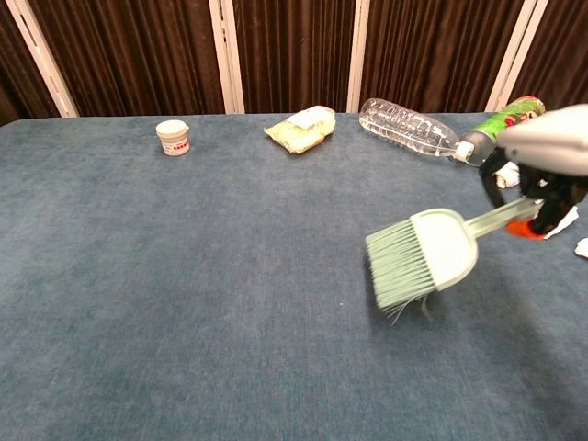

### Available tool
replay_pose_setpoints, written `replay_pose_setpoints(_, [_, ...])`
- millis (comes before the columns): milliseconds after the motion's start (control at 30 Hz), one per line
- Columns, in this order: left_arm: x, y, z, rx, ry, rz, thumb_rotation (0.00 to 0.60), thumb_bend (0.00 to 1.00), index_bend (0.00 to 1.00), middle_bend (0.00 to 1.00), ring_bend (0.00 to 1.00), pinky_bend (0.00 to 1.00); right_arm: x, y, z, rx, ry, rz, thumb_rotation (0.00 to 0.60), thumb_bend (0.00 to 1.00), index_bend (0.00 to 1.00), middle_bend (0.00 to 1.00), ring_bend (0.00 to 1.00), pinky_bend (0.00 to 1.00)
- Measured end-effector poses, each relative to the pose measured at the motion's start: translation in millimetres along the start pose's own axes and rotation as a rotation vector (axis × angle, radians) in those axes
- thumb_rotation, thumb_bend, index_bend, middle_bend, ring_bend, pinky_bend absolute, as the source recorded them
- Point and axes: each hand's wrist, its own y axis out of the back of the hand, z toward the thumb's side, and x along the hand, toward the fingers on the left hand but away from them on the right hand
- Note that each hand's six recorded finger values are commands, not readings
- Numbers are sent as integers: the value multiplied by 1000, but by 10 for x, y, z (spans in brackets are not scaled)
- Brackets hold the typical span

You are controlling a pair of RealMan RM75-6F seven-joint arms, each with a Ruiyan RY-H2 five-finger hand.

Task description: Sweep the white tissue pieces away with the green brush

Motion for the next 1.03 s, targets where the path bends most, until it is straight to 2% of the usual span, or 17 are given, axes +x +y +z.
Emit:
replay_pose_setpoints(67, [-3,5,-10,-2,3,1,600,0,0,0,0,17,-46,-86,62,-23,-5,-3,600,659,749,935,865,685])
replay_pose_setpoints(133, [-5,11,-20,-4,6,3,600,0,0,0,0,17,-88,-146,71,-32,-20,-12,600,619,589,788,723,507])
replay_pose_setpoints(167, [-7,15,-27,-5,8,4,600,0,0,0,0,16,-111,-184,60,-34,-35,-18,600,591,530,728,667,448])
replay_pose_setpoints(233, [-9,21,-36,-4,10,5,600,0,0,0,0,17,-128,-239,21,-30,-63,-20,600,508,369,562,508,299])
replay_pose_setpoints(333, [-15,18,-48,-2,14,2,600,0,0,0,0,17,-105,-326,-58,-10,-103,2,600,438,213,365,321,191])
replay_pose_setpoints(500, [-22,22,-48,4,17,2,600,0,0,0,0,17,5,-453,-197,26,-157,46,600,361,61,122,84,117])
replay_pose_setpoints(733, [-33,35,-56,15,24,10,600,0,0,0,0,17,199,-483,-367,60,-186,65,600,355,47,60,9,88])
replay_pose_setpoints(833, [-34,60,-78,35,29,22,600,0,0,0,0,17,284,-443,-442,77,-189,38,600,355,31,27,0,81])
replay_pose_setpoints(1033, [-56,72,-136,79,52,28,600,0,0,0,0,17,623,-351,-707,94,-194,-72,600,353,0,0,0,46])
